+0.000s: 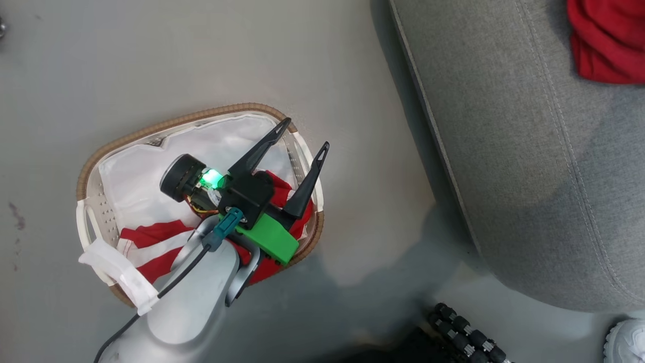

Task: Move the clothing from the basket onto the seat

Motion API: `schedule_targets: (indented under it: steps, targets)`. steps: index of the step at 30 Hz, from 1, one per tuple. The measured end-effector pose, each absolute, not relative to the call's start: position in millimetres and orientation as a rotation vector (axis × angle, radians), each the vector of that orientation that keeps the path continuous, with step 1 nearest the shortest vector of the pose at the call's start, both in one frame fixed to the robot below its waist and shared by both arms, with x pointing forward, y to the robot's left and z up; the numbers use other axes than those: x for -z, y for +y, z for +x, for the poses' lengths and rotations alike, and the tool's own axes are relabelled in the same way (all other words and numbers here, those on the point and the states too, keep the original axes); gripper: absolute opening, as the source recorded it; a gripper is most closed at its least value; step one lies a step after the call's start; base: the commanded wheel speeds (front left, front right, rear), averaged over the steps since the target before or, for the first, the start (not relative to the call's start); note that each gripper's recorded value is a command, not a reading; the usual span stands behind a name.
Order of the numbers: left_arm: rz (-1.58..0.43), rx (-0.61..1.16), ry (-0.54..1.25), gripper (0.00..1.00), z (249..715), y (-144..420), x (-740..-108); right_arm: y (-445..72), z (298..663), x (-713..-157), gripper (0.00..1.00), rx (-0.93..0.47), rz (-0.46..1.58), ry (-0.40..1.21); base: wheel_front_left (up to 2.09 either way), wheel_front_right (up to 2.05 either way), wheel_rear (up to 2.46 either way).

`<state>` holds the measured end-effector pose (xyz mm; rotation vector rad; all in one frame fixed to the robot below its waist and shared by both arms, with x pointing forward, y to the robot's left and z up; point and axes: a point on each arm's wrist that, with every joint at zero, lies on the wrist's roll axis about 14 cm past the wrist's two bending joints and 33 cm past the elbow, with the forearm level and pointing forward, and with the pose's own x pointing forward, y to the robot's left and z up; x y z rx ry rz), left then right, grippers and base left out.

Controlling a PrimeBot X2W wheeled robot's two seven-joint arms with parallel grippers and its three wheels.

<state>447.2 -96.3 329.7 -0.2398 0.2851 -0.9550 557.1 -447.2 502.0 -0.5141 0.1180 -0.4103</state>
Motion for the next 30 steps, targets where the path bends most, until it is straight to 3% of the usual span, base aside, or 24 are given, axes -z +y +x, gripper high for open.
schedule_targets:
  steps: [2, 9, 11, 12, 22, 30]
  targets:
    - [-0.243, 0.957, 0.299, 1.00, 446.2, -96.9, -323.2, -448.4, 542.6, -469.1, 0.00, 0.416, -0.494, 0.201, 0.00, 0.00, 0.00]
    - [-0.249, 0.972, 0.303, 1.00, 444.2, -103.1, -321.9, -459.3, 504.2, -440.5, 0.00, 0.475, -0.457, 0.285, 0.00, 0.00, 0.00]
    - [-0.248, 0.975, 0.298, 1.00, 443.9, -104.3, -324.3, -460.7, 497.5, -441.5, 0.42, 0.488, -0.452, 0.283, 0.00, 0.00, 0.00]
    - [-0.248, 0.977, 0.295, 1.00, 443.7, -105.1, -326.4, -461.3, 493.2, -442.5, 1.00, 0.496, -0.449, 0.280, 0.00, 0.00, 0.00]
    - [-0.266, 0.961, 0.250, 1.00, 440.1, -107.5, -360.2, -450.2, 447.0, -443.4, 1.00, 0.505, -0.438, 0.284, 0.00, 0.00, 0.00]
    - [-0.279, 0.919, 0.197, 1.00, 435.7, -101.6, -398.4, -433.8, 447.3, -475.4, 1.00, 0.452, -0.436, 0.202, 0.00, 0.00, 0.00]
